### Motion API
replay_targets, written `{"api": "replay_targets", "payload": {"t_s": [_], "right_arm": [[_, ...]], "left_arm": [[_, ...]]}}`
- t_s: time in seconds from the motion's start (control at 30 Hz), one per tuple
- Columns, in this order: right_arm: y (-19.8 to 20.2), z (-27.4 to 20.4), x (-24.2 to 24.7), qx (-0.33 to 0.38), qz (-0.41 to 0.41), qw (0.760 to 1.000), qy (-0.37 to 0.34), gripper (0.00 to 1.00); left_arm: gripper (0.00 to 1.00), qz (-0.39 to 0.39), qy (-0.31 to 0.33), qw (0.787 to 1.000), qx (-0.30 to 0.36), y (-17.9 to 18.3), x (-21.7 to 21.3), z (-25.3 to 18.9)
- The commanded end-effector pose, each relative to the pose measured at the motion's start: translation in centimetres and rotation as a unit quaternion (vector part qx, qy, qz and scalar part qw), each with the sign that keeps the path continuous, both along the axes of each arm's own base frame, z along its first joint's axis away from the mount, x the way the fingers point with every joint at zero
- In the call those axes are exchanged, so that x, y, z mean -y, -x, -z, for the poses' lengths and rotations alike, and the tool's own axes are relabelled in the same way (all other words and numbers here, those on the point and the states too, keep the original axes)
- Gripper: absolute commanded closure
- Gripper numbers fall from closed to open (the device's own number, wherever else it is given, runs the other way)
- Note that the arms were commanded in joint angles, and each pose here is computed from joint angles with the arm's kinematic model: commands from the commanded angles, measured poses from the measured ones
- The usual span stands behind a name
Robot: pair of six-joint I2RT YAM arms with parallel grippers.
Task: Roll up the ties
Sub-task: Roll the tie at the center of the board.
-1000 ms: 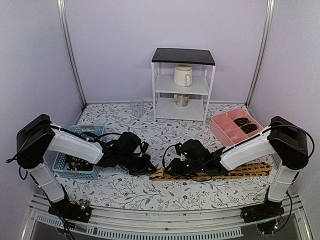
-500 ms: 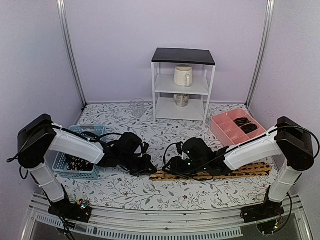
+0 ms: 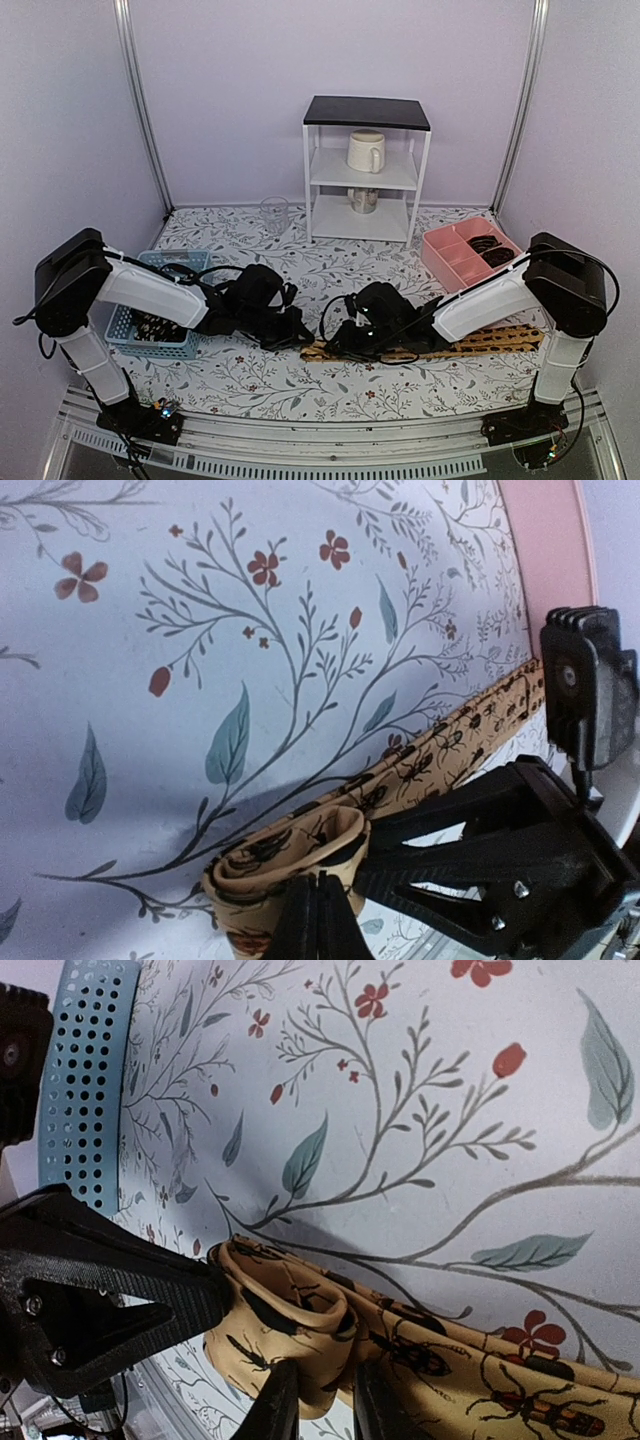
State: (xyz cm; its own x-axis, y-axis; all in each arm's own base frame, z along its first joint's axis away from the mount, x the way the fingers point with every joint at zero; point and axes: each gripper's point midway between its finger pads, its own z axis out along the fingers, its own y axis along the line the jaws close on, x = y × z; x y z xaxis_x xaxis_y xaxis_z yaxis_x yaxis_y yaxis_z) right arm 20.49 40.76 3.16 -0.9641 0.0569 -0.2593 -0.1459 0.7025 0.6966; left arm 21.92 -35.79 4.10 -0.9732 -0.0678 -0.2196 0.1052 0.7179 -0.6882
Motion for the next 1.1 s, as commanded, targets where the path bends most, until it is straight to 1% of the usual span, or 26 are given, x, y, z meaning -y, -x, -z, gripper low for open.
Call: {"api": "replay_targets", "payload": {"t_s": [0.0,0.13,0.23,0.33,0.4,0.47,0.53,0.57,0.6,0.7,0.83,1.0,1.07], "right_arm": [[-0.3,0.5,-0.5,0.019,-0.015,1.000,0.008,0.84],[-0.7,0.6,-0.2,0.025,-0.017,0.999,0.014,0.85],[-0.9,0.7,-0.3,0.027,-0.023,0.999,0.018,0.86],[-0.9,0.5,-0.2,0.032,-0.025,0.999,0.023,0.87],[-1.1,0.1,-0.1,0.036,-0.025,0.999,0.021,0.86],[-1.2,-0.3,-0.2,0.039,-0.026,0.999,0.017,0.86],[-1.2,-0.2,-0.3,0.037,-0.031,0.999,0.017,0.86],[-1.2,-0.2,-0.3,0.037,-0.031,0.999,0.017,0.86],[-1.2,0.0,-0.3,0.036,-0.033,0.999,0.019,0.86],[-1.3,0.4,-0.1,0.036,-0.033,0.999,0.023,0.86],[-1.4,0.4,-0.2,0.040,-0.039,0.998,0.023,0.86],[-0.9,1.0,-0.2,0.032,-0.049,0.998,0.026,0.86],[-0.7,1.7,0.0,0.023,-0.047,0.998,0.031,0.86]], "left_arm": [[1.00,-0.019,0.009,1.000,0.010,-0.4,-0.6,-1.2],[1.00,-0.035,-0.022,0.999,0.013,-0.6,-2.5,-0.9],[1.00,-0.033,-0.018,0.999,0.013,-0.4,-3.2,-0.7],[0.99,-0.005,0.001,1.000,0.029,-0.3,-2.6,-1.2],[0.98,-0.002,-0.020,0.999,0.045,-0.9,-2.9,-1.0],[0.91,-0.005,-0.021,0.998,0.063,-1.6,-3.5,-1.1],[0.81,-0.006,0.000,0.997,0.079,-2.2,-3.9,-1.8],[0.78,-0.008,0.008,0.997,0.080,-2.4,-4.1,-1.9],[0.78,-0.008,0.015,0.997,0.076,-2.6,-4.4,-1.9],[0.80,-0.004,0.026,0.997,0.066,-2.6,-4.1,-1.9],[0.90,0.016,0.032,0.998,0.047,-1.9,-2.9,-1.4],[0.94,0.038,0.048,0.997,0.036,-0.7,-1.6,-1.6],[0.99,0.047,0.055,0.997,0.026,-0.2,-1.1,-1.7]]}}
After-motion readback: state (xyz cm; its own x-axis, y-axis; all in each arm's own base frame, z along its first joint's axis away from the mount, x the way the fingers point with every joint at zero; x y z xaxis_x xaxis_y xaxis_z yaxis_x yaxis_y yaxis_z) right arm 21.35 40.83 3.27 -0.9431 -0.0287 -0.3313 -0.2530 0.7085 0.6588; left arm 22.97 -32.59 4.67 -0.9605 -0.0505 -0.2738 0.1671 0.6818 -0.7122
